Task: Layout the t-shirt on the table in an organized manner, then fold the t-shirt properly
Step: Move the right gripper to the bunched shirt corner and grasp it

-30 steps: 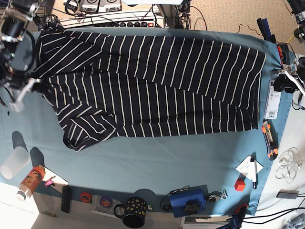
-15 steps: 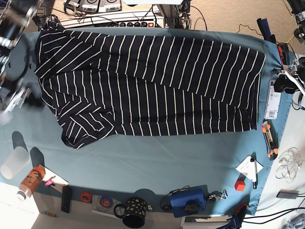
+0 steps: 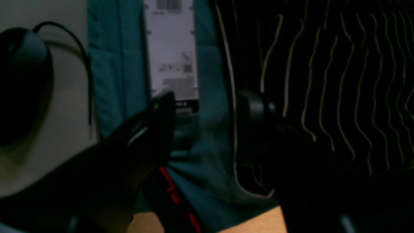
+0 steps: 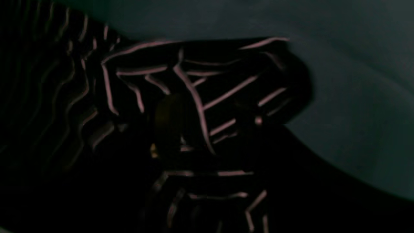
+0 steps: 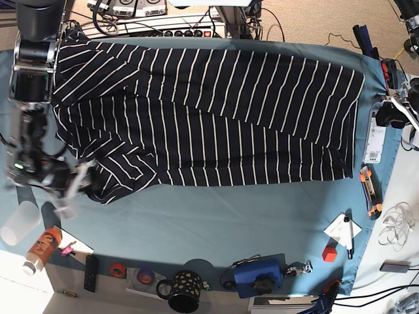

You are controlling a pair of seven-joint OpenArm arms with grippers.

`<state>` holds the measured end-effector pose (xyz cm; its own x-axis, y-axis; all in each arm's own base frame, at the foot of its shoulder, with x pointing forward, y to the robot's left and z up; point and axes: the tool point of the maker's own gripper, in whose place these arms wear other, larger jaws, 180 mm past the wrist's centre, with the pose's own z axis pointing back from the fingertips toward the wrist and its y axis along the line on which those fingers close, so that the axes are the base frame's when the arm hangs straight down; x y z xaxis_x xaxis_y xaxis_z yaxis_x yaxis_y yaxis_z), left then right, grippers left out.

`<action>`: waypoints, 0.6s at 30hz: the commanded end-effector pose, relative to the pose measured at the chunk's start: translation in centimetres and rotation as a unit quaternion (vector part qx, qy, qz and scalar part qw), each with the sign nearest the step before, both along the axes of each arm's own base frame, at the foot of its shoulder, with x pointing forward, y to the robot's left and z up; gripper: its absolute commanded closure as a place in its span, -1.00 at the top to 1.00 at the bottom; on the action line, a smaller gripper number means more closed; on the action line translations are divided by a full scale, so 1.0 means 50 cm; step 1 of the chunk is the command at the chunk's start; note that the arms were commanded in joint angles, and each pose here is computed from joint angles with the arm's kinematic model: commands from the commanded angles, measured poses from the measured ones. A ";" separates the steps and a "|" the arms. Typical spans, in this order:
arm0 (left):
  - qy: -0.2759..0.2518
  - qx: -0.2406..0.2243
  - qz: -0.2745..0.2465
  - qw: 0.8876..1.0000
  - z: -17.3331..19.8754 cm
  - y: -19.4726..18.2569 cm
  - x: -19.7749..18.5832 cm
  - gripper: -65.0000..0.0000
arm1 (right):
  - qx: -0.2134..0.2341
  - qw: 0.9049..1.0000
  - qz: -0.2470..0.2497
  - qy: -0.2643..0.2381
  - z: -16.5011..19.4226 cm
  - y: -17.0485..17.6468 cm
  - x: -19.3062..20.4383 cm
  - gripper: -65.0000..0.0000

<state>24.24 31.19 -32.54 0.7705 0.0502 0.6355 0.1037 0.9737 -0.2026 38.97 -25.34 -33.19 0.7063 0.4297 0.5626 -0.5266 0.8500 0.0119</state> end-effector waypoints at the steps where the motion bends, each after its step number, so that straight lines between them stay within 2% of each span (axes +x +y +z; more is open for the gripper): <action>1: -0.024 0.009 -0.002 1.000 0.029 0.011 0.016 -0.05 | -0.021 1.000 0.009 -0.019 0.020 -0.004 0.018 -0.18; 4: -0.024 0.009 -0.002 1.000 0.029 0.011 0.016 -0.05 | -0.075 0.996 0.037 -0.012 -0.024 0.009 0.012 -0.18; 8: -0.027 0.008 -0.001 1.000 0.031 0.011 0.018 -0.05 | -0.111 0.993 0.044 0.001 -0.058 0.018 0.007 -0.18; 10: -0.027 0.009 -0.001 1.000 0.031 0.011 0.018 -0.05 | -0.108 0.993 0.044 0.007 -0.066 0.022 0.004 -0.34; 14: -0.027 0.009 -0.001 1.000 0.031 0.011 0.018 -0.05 | -0.109 0.993 0.040 0.010 -0.069 0.019 0.004 -1.00; 18: -0.029 0.008 -0.001 1.000 0.031 0.011 0.019 -0.05 | -0.101 0.994 0.032 -0.013 -0.046 0.017 0.026 -1.00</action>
